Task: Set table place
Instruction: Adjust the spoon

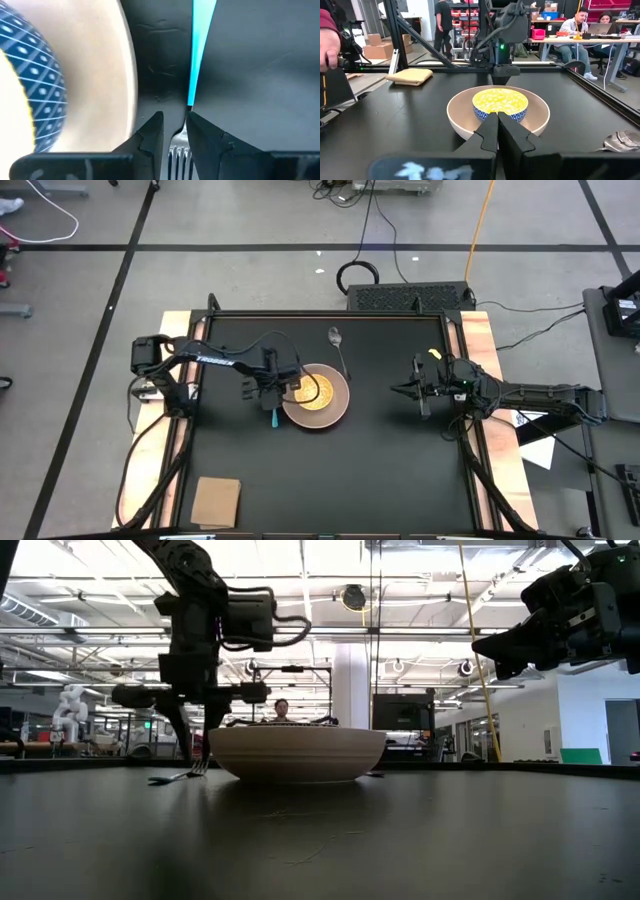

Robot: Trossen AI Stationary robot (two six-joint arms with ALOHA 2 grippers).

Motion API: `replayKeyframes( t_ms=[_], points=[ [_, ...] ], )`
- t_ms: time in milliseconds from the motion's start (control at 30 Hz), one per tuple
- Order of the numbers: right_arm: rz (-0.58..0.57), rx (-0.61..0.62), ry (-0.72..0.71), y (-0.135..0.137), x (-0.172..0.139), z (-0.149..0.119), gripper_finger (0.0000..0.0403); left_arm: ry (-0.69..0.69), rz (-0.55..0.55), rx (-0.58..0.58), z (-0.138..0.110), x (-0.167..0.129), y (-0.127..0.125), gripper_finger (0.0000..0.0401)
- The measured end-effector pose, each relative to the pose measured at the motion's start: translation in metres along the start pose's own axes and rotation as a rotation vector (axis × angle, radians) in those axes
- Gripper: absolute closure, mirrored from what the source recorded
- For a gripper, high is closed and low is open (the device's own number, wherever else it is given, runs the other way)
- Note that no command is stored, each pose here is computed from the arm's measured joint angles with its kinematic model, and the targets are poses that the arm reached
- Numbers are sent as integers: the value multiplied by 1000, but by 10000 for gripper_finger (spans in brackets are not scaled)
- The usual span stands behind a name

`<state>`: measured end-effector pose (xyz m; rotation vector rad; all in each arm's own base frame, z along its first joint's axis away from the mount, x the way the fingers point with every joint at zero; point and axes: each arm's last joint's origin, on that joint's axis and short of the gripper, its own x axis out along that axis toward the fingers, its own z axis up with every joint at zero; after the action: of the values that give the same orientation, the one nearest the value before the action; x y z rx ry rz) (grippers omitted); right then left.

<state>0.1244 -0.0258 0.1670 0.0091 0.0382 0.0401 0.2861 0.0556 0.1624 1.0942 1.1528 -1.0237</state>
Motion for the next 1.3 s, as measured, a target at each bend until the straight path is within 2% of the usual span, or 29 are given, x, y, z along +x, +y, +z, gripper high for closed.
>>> replayKeyframes(
  t_ms=[333,467,567,767,967,1167,1300],
  points=[
    [0,-3,-5,0,0,0,403,11,-66,-42,10,-1,-7,311],
    [1,-4,-5,0,0,0,403,52,-80,-63,17,-12,-14,311],
    [1,-4,-5,0,0,1,403,70,-32,-100,24,-29,-18,311],
    [0,-7,-6,0,0,1,403,16,173,-253,41,-83,-26,311],
    [0,-9,-10,0,0,1,403,-149,317,-405,52,-130,-38,311],
    [0,-9,-12,0,0,1,403,-280,309,-540,57,-148,-51,311],
    [1,-9,-12,0,0,1,403,-367,287,-699,58,-153,-54,311]
  ],
)
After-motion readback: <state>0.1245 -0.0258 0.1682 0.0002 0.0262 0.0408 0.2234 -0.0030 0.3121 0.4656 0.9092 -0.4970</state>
